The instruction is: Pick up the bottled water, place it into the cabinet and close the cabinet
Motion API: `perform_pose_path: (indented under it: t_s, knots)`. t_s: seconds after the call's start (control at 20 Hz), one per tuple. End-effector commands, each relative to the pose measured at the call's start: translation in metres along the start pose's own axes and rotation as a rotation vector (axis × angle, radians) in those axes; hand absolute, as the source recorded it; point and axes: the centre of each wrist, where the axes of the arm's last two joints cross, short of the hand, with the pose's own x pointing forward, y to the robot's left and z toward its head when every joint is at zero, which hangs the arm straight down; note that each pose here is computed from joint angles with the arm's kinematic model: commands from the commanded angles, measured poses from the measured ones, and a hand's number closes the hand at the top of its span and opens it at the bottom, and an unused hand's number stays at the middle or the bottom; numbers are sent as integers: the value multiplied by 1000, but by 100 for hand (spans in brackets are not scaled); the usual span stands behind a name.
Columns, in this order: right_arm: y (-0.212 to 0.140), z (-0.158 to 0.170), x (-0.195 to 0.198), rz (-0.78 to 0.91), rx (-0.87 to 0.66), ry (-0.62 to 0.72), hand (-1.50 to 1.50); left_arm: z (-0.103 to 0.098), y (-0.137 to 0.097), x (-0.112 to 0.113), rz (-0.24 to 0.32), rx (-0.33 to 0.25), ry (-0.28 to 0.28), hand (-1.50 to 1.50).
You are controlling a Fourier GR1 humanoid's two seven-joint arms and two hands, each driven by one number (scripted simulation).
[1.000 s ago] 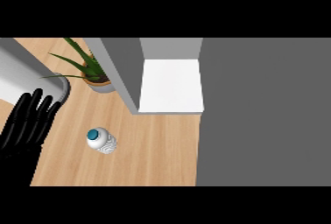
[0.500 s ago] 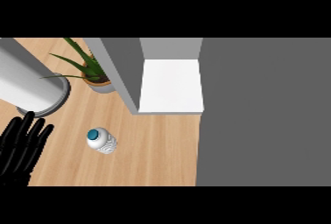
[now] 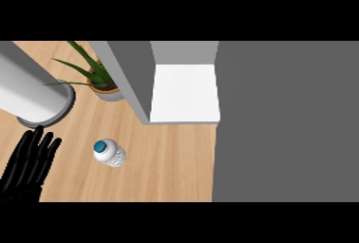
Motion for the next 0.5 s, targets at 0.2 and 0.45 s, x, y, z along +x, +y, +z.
perform_pose_path:
  t_s: [0.2, 0.45]
  knots:
    - [1, 30, 41, 50, 35, -30, -150, -18, 12, -50, -45, 90, 41, -150]
    - [10, 35, 41, 37, 14, -58, -150, -11, 8, -97, -22, 58, 105, -150]
